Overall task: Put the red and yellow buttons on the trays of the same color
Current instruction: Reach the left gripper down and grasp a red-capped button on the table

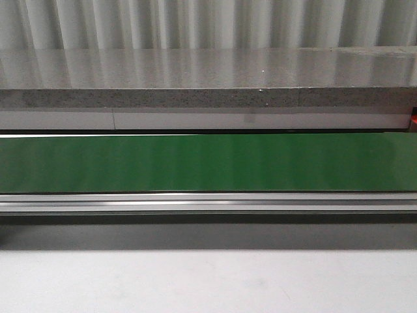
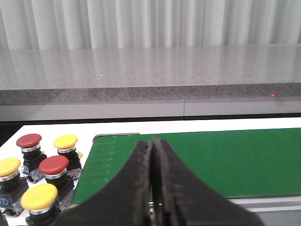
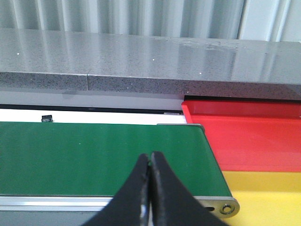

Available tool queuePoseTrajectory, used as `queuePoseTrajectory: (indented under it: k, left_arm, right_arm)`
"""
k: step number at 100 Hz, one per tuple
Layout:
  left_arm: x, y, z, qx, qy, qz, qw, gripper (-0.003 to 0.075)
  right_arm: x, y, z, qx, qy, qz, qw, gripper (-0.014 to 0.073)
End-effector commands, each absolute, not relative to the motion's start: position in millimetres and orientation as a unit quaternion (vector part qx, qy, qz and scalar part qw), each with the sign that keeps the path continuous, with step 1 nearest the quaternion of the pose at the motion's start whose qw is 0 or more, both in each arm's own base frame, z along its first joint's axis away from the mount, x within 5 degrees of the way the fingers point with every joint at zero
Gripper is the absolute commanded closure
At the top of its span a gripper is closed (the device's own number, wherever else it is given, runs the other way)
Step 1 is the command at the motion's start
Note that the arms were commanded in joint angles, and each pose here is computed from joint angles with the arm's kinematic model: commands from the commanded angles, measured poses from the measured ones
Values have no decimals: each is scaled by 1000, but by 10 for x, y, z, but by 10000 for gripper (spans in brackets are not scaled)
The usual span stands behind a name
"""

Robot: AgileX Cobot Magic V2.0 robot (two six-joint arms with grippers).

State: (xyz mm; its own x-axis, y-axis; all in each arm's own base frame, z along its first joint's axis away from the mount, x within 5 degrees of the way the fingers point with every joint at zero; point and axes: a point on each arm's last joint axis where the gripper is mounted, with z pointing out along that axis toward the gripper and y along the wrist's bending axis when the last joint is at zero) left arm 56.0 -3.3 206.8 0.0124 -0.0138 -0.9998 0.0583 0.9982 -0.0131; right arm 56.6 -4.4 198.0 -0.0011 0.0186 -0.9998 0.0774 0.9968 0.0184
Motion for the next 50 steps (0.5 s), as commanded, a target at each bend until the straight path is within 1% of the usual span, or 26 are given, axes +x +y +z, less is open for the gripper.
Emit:
queuePoseTrajectory:
  k: [1,33,50]
  left_arm:
    - [554,-34,2011,15,676,-29,736,740]
    - [551,-34,2027,17,673,-27,739,740]
    - [524,-32,2182,17,657,-27,753,740]
  right_arm:
    - [551,-45,2056,30,672,-26,739,662]
    - [551,-45,2056,30,672,-26,739,662]
    - [551,-45,2056,30,672,-26,739,662]
